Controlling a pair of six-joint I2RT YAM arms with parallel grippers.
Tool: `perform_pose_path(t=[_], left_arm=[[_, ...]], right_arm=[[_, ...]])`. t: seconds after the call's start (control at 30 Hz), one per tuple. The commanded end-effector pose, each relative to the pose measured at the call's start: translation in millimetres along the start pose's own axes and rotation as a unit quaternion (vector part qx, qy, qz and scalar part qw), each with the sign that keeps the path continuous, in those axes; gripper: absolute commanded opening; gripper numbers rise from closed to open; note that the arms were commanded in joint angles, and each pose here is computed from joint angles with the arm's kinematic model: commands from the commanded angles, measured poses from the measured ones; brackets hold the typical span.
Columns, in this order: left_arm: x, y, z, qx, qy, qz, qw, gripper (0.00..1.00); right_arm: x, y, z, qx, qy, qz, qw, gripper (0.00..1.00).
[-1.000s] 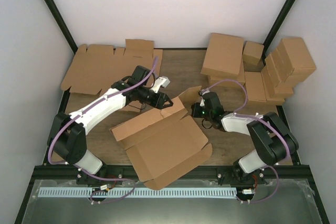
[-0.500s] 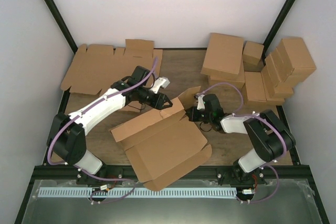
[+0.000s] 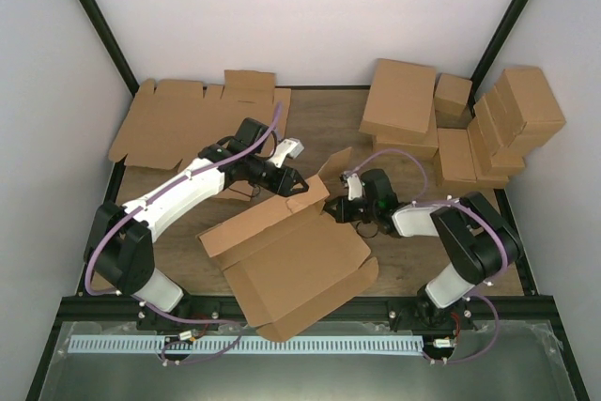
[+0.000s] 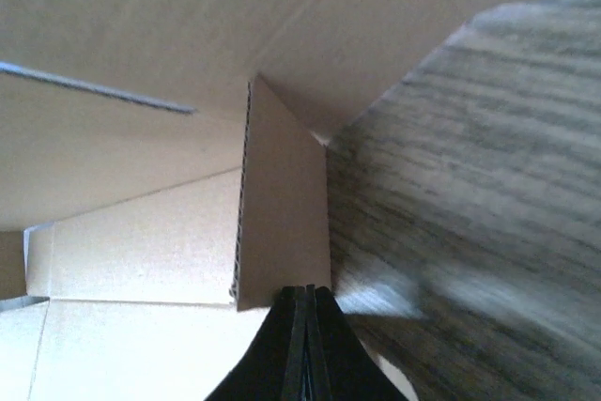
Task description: Fold the paper box
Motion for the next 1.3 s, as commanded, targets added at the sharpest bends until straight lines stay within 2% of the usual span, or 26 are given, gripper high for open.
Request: perform_pose_path(t=[0.0,0.13,0.3,0.57,0.67,0.77,0.9,1.03,1.27], left_arm=[[-9.0,0.2,0.0,-0.001,-0.013,0.017,1.0,0.39],[-4.8,-6.0,8.2,0.016,-0.027,0.009,0.999,0.39],[3.8,-16.3,15.1,0.02,-0.031,0.001,0.999,0.39],[8.8,-21.7,22.7,0.017,-0.035,0.001,0.999,0.39],[7.3,-20.5,23.6,0.015,-0.037,0.004,0.999,0.39],[6.3,-19.5,24.6,0.017,-0.037,0.006,0.999,0.39],[7.2,-20.4,23.9,0.017,-0.035,0.006,0.999,0.39],[8.4,-22.1,23.1,0.017,-0.033,0.004,0.999,0.39],[7.3,-20.0,24.7,0.018,-0.032,0.01,0.999,0.39]], right_arm=[[-3.5,7.1,15.4,0.035,-0.023,0.019,0.999,0.01],[-6.7,9.5,24.3,0.036,-0.036,0.012,0.999,0.01],[3.8,4.1,24.5,0.014,-0.05,-0.029,0.998,0.01],[22.7,-14.7,20.6,-0.059,-0.078,-0.094,0.991,0.02],[28.8,-23.6,12.3,-0.108,-0.063,-0.122,0.985,0.02],[35.2,-19.1,-2.5,-0.161,-0.045,-0.117,0.979,0.01],[36.8,-5.8,-12.8,-0.18,-0.042,-0.099,0.978,0.01],[33.6,8.2,-15.3,-0.163,-0.04,-0.076,0.983,0.01],[32.0,5.9,20.4,-0.026,-0.091,-0.074,0.993,0.01]])
Point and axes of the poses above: each gripper's point midway between its finger pads, its own y axis out along the fingers, its own z axis along the line the jaws close on, x = y × z, the point moved 6 cm from there along -y, back along the fingers, and after that the axes turned 2 degrees about y, right-handed, at the moved point
